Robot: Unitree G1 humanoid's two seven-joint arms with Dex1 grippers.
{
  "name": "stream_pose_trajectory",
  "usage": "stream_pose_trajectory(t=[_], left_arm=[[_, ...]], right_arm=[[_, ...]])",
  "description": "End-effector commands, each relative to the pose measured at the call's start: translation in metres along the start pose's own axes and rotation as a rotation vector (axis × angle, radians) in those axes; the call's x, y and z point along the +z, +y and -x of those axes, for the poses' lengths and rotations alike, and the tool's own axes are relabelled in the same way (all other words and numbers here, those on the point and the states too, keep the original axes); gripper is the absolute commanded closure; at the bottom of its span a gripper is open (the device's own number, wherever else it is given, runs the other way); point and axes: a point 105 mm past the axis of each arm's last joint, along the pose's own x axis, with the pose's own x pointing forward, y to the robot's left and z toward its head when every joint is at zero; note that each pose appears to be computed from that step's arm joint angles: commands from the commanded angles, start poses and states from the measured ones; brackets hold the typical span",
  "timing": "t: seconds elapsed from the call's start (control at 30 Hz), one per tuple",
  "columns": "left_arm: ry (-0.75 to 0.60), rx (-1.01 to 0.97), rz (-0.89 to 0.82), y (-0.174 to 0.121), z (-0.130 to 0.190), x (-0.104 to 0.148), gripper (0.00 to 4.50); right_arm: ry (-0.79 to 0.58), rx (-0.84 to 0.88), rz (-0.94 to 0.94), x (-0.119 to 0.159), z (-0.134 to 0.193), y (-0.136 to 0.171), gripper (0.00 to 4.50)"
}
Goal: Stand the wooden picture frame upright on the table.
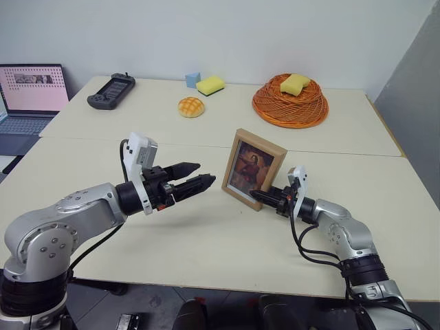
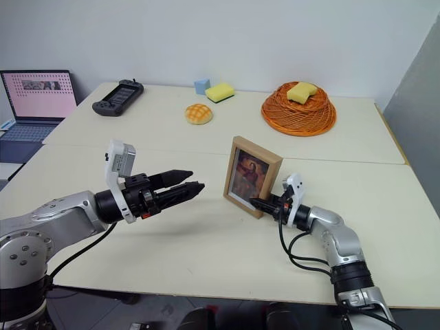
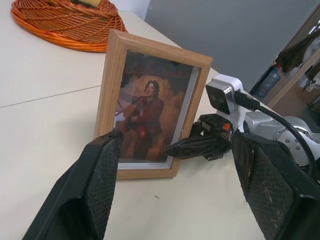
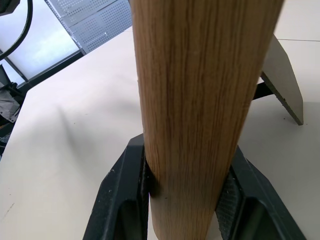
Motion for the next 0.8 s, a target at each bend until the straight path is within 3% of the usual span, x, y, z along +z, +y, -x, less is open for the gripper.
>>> stream_pose_trajectory(t=[0.03,0.8], left_arm=[[-0.020,-0.010,-0.040,-0.005,-0.002,0.007,0.86],[-0.026,0.055,-0.064,0.007,-0.004,0.002,0.86]], right_arm=[[0.050,-0.003,-0.027,-0.012,0.000,0.001,3.05],[0.058,-0.022,-0.045,-0.015,0.002,0.003,3.05]])
